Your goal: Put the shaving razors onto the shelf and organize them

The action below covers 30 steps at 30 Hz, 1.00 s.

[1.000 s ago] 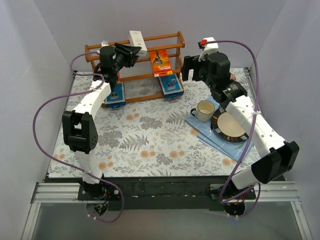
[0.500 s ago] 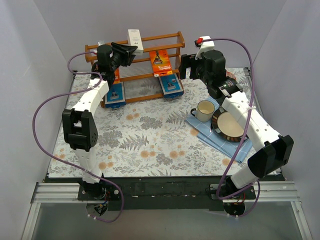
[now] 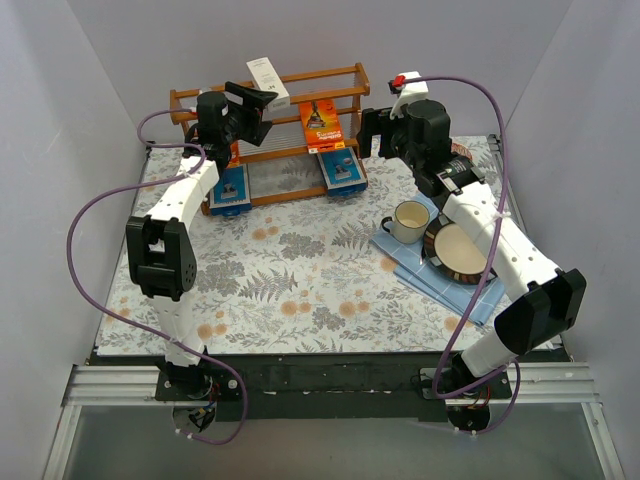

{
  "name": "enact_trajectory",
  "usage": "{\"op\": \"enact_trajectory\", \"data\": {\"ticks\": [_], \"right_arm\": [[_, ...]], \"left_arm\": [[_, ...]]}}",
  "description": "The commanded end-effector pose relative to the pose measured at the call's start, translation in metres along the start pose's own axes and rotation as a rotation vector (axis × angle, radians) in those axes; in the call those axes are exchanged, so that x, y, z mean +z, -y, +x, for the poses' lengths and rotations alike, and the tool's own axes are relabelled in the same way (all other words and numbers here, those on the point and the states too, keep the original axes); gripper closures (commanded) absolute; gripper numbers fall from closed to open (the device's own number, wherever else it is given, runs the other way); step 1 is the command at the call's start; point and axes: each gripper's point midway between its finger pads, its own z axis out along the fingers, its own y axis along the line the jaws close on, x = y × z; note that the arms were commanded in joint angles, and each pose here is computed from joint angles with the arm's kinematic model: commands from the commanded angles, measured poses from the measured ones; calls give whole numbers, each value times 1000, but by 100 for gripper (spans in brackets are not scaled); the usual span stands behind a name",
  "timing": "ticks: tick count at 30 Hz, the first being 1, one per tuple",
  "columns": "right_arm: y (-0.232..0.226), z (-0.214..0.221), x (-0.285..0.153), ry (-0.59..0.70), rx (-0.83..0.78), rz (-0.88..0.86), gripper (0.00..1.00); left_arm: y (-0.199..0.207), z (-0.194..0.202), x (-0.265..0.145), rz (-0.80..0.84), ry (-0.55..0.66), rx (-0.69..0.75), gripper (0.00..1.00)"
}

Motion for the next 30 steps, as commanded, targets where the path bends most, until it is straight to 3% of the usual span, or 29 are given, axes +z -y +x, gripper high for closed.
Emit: {"op": "enact_trajectory", "data": {"ticks": [1, 2, 10, 15, 23, 27, 30], "right_arm": [[-1, -31, -1, 89, 9, -1, 1], [-1, -33, -2, 95, 13, -2, 1], [0, -31, -6, 98, 8, -2, 1], [-1, -26, -8, 99, -4, -14, 1], [-5, -19, -15, 91, -19, -45, 1], [-16, -10, -24, 76, -111, -139, 2], [-24, 12, -37, 10, -196, -219, 1]], "left_arm": [[16, 0, -9, -15, -5, -261, 7], [16, 0, -10, -18, -3, -263, 2], [39, 4, -38, 46, -10, -232, 2], [80, 8, -76, 164, -25, -125, 2], [96, 9, -105, 206, 6, 17, 2], [88, 9, -123, 184, 41, 239, 2], [79, 11, -144, 185, 60, 519, 2]]}}
